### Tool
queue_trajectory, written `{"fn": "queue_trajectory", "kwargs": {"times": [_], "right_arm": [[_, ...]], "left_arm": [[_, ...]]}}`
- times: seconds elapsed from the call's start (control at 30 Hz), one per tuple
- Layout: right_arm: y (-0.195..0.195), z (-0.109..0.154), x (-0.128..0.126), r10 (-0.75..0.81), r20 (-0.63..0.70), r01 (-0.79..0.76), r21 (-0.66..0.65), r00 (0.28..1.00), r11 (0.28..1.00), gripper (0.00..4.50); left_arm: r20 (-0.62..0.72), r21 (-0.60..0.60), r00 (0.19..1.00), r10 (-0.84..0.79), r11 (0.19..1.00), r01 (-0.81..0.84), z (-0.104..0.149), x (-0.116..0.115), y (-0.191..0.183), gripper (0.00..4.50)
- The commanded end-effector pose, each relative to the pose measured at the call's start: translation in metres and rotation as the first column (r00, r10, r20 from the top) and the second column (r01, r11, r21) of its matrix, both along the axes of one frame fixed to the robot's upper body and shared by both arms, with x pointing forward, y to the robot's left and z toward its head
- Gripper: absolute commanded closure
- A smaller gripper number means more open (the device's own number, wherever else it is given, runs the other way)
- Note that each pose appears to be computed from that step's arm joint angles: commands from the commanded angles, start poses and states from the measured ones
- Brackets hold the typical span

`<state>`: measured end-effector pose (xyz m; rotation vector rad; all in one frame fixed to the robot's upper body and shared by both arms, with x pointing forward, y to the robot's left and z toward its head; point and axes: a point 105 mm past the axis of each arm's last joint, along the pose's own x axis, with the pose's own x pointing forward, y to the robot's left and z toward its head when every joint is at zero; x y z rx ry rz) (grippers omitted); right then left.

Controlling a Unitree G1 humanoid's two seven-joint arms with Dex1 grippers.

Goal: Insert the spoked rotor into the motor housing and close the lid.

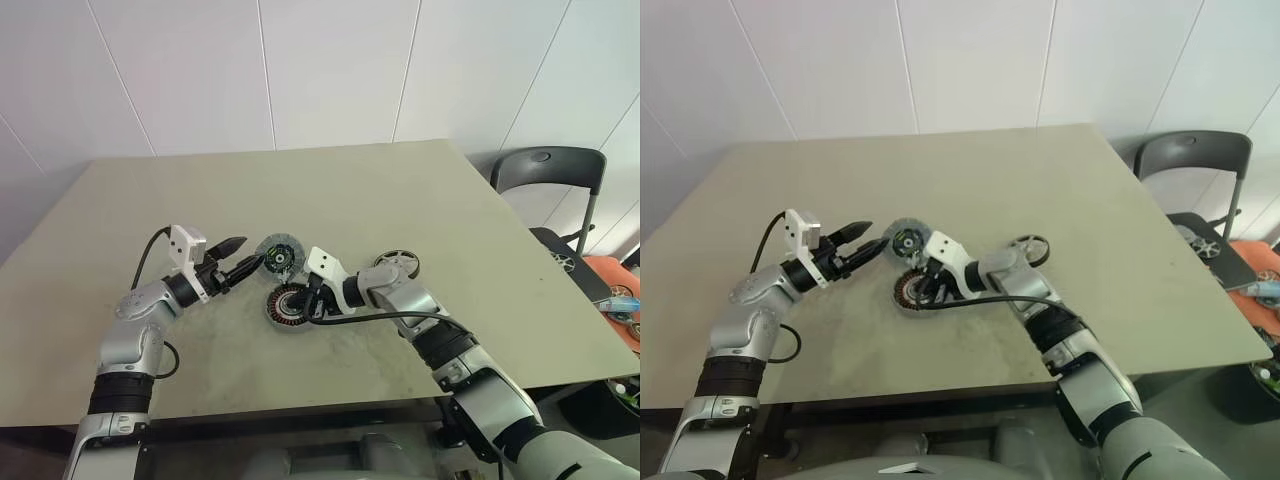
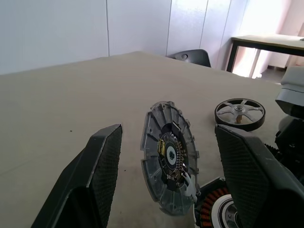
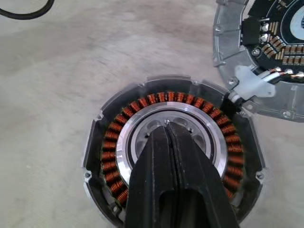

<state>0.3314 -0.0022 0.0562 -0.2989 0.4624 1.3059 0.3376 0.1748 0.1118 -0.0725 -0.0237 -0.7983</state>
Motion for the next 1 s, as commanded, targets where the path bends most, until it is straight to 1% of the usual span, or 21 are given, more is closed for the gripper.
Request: {"fn": "queue_trajectory", "kwargs": {"times": [0.03, 0.23, 0.33, 0.4, 0.47, 0.53, 0.6, 0.77, 0.83, 0.93, 1.0], "right_arm": [[-0.015, 0.006, 0.015, -0.042, 0.05, 0.043, -0.032, 0.998, 0.999, 4.48], [-0.038, 0.008, 0.028, -0.091, 0.078, 0.096, -0.069, 0.993, 0.993, 4.48], [-0.042, 0.006, 0.025, -0.075, 0.072, 0.082, -0.09, 0.995, 0.993, 4.48], [-0.04, 0.006, 0.022, -0.062, 0.066, 0.067, -0.078, 0.996, 0.995, 4.48], [-0.033, 0.017, 0.02, -0.052, 0.056, 0.053, -0.007, 0.997, 0.999, 4.48], [-0.025, 0.041, 0.021, -0.056, 0.04, 0.051, 0.126, 0.998, 0.991, 4.48], [-0.026, 0.058, 0.024, -0.083, 0.033, 0.075, 0.204, 0.996, 0.976, 4.48], [-0.053, 0.07, 0.042, -0.241, 0.008, 0.23, 0.261, 0.971, 0.937, 4.48], [-0.068, 0.082, 0.044, -0.291, -0.039, 0.287, 0.326, 0.956, 0.901, 4.48], [-0.099, 0.114, 0.044, -0.352, -0.111, 0.362, 0.459, 0.929, 0.811, 4.48], [-0.116, 0.13, 0.04, -0.373, -0.144, 0.391, 0.512, 0.917, 0.764, 4.11]], "left_arm": [[0.045, 0.002, 0.999, -0.021, 1.0, 0.021, 0.012, 0.0, -0.005, 1.2], [0.047, 0.001, 0.999, -0.027, 1.0, 0.027, 0.016, -0.002, -0.011, 1.2], [0.043, 0.002, 0.999, -0.032, 0.999, 0.032, 0.017, -0.002, -0.015, 1.2], [0.042, 0.002, 0.999, -0.036, 0.999, 0.036, 0.018, -0.002, -0.018, 1.2], [0.041, 0.001, 0.998, -0.038, 0.999, 0.038, 0.018, -0.002, -0.019, 1.2], [0.038, 0.003, 0.998, -0.041, 0.999, 0.041, 0.017, -0.003, -0.02, 1.2], [0.035, 0.004, 0.998, -0.046, 0.999, 0.045, 0.017, -0.003, -0.021, 1.2], [0.03, 0.006, 0.998, -0.06, 0.998, 0.06, 0.013, -0.006, -0.024, 1.2], [0.028, 0.008, 0.997, -0.068, 0.998, 0.068, 0.012, -0.007, -0.025, 1.2], [0.025, 0.009, 0.996, -0.089, 0.996, 0.089, 0.011, -0.009, -0.027, 1.2], [0.013, 0.006, 0.994, -0.109, 0.994, 0.108, 0.008, -0.011, -0.028, 1.2]]}}
